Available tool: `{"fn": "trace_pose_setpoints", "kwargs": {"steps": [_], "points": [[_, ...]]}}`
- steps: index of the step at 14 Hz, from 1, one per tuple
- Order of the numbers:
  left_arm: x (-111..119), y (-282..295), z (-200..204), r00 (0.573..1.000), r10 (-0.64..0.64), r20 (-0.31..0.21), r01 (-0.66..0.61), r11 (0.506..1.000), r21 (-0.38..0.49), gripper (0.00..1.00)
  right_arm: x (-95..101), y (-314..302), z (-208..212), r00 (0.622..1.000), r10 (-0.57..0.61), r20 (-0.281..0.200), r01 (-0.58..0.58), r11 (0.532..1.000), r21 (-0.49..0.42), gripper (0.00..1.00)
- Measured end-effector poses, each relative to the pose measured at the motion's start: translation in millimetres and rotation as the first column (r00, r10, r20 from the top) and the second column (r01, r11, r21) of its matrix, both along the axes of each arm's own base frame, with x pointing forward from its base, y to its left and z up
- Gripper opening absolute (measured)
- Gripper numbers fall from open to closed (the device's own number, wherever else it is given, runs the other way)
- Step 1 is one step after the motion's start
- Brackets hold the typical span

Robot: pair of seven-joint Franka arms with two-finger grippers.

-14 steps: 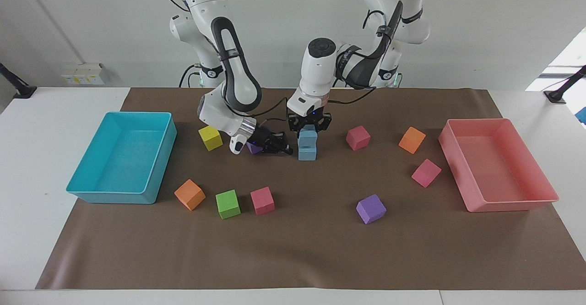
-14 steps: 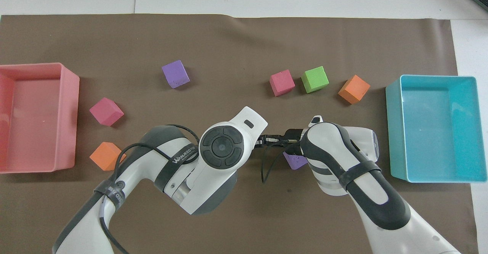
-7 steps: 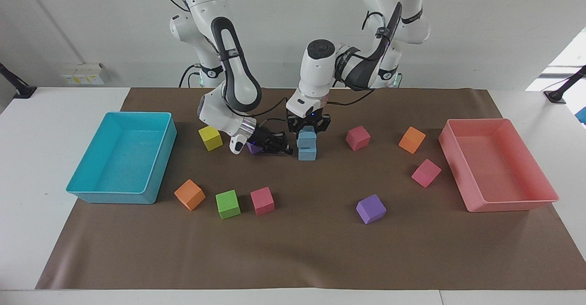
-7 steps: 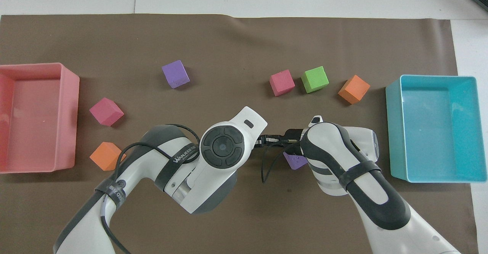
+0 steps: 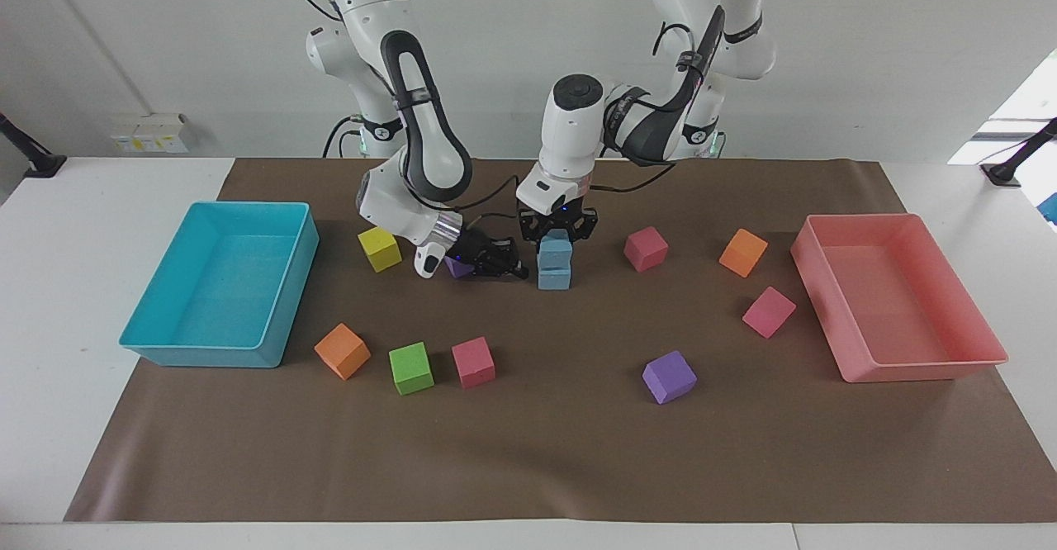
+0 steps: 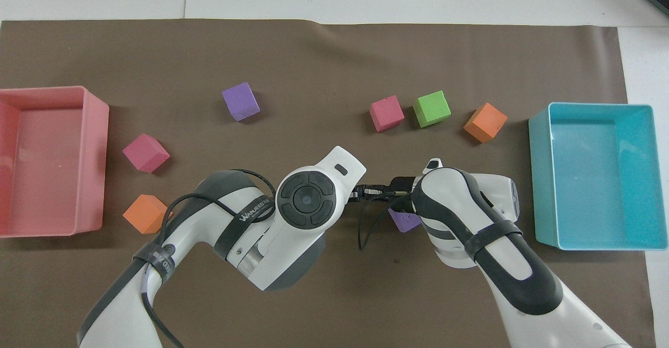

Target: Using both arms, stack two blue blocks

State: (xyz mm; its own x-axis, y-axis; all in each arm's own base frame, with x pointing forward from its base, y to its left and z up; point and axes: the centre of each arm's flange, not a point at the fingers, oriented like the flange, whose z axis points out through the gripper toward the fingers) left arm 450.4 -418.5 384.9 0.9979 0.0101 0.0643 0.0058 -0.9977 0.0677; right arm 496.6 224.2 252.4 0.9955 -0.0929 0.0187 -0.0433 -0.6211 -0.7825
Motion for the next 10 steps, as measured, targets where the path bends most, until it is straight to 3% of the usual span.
{"fn": "trace_pose_setpoints", "kwargs": {"steps": [10], "points": [[1.2, 0.2, -8.8, 1.0, -0.003, -0.008, 0.003, 1.0, 0.012, 0.58, 0.0, 0.0, 0.0, 1.0, 0.0, 0.0, 0.0, 1.0, 0.0, 0.01]]}}
